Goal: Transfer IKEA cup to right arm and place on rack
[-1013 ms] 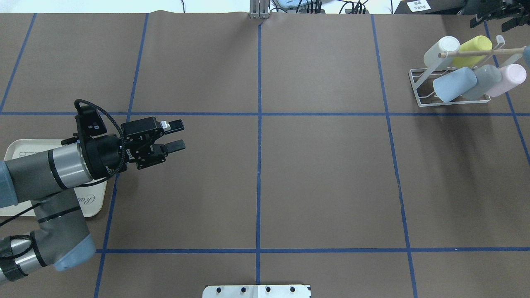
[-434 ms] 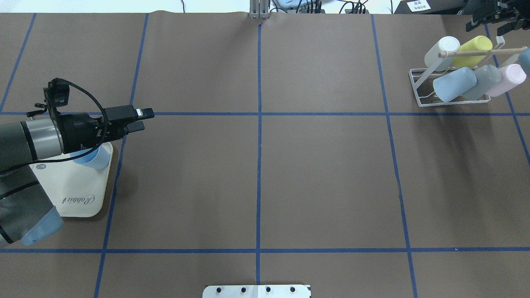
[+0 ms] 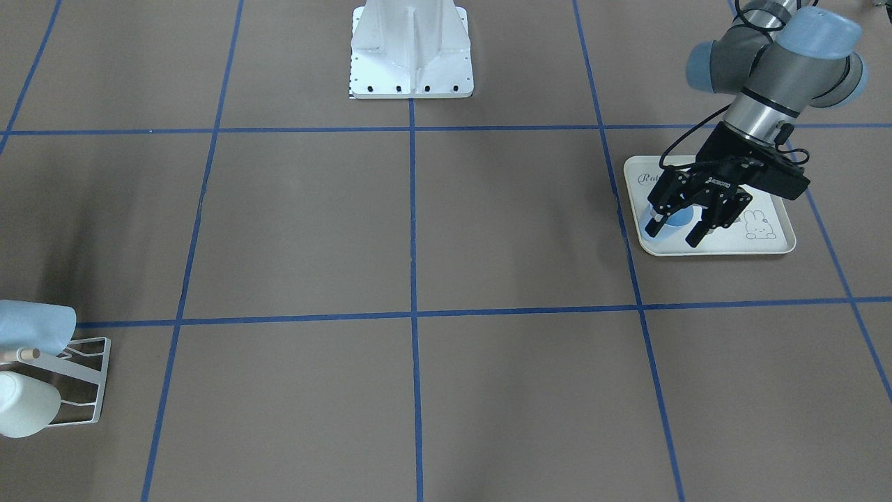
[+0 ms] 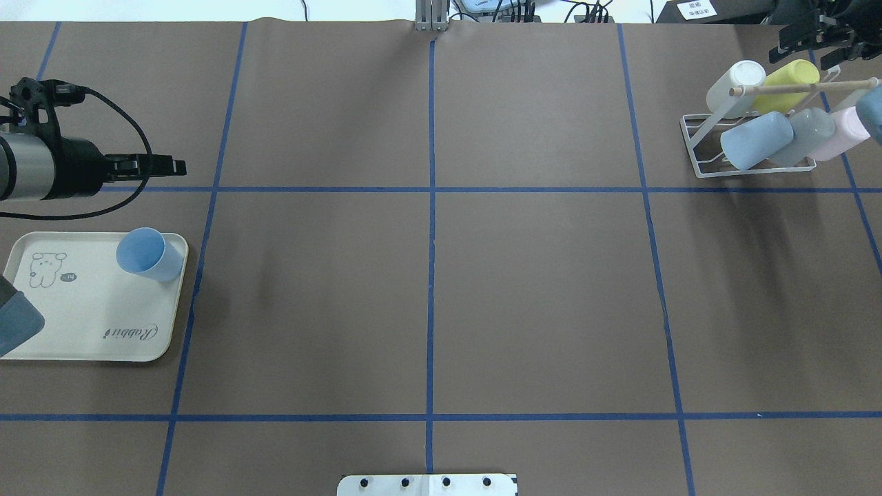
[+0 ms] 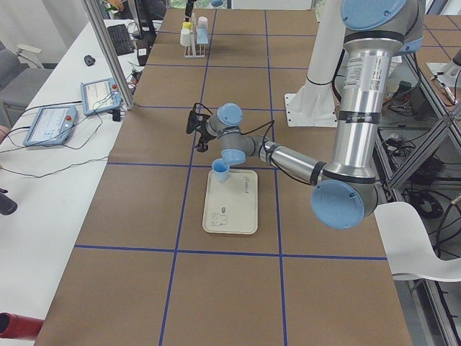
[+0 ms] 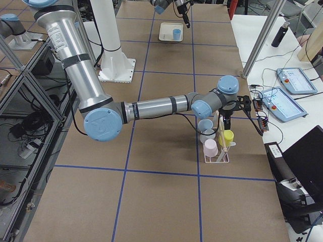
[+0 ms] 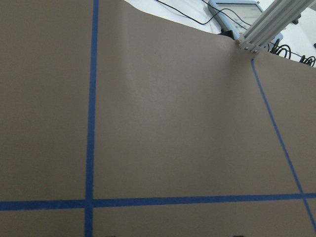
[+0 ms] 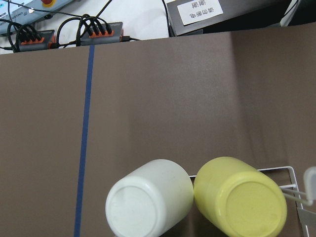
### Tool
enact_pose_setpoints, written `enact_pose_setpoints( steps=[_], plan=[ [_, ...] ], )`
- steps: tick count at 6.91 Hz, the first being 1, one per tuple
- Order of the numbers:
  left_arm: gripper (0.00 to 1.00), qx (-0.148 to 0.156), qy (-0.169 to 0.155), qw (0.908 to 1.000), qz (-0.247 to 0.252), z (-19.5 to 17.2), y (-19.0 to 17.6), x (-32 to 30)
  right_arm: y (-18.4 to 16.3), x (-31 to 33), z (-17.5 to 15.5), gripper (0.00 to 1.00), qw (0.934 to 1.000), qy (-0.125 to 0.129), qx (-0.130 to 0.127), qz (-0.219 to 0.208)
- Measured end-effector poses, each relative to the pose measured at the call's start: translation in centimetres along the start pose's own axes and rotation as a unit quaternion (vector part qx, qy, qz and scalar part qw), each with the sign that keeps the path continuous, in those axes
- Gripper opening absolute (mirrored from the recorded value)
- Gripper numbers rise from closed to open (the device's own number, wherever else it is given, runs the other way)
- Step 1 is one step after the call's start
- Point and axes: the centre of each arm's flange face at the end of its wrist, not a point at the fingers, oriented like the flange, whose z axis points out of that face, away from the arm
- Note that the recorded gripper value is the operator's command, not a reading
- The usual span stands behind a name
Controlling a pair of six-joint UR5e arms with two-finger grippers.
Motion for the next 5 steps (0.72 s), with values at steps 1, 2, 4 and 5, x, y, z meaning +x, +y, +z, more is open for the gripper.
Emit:
enact_pose_setpoints(
  steps=[1,2,4,5],
  plan=[
    [0.82,-0.030,-0.043,0.9984,0.020,-0.2,0.8,-1.6,0.0,-0.1,0.0,1.00,1.0000,0.000,0.000,-0.001],
    [0.82,-0.062,-0.064,0.9958,0.024,-0.3,1.8,-2.8,0.1,-0.1,0.1,1.00,1.0000,0.000,-0.001,-0.001],
    [0.82,-0.112,-0.077,0.9906,0.014,0.2,3.6,-4.5,0.3,-0.3,-0.1,1.00,1.0000,-0.002,0.000,-0.003],
    [0.82,-0.129,-0.083,0.9882,0.008,0.7,4.0,-4.8,0.6,-0.4,-0.3,1.00,1.0000,-0.003,0.002,-0.004]
  ],
)
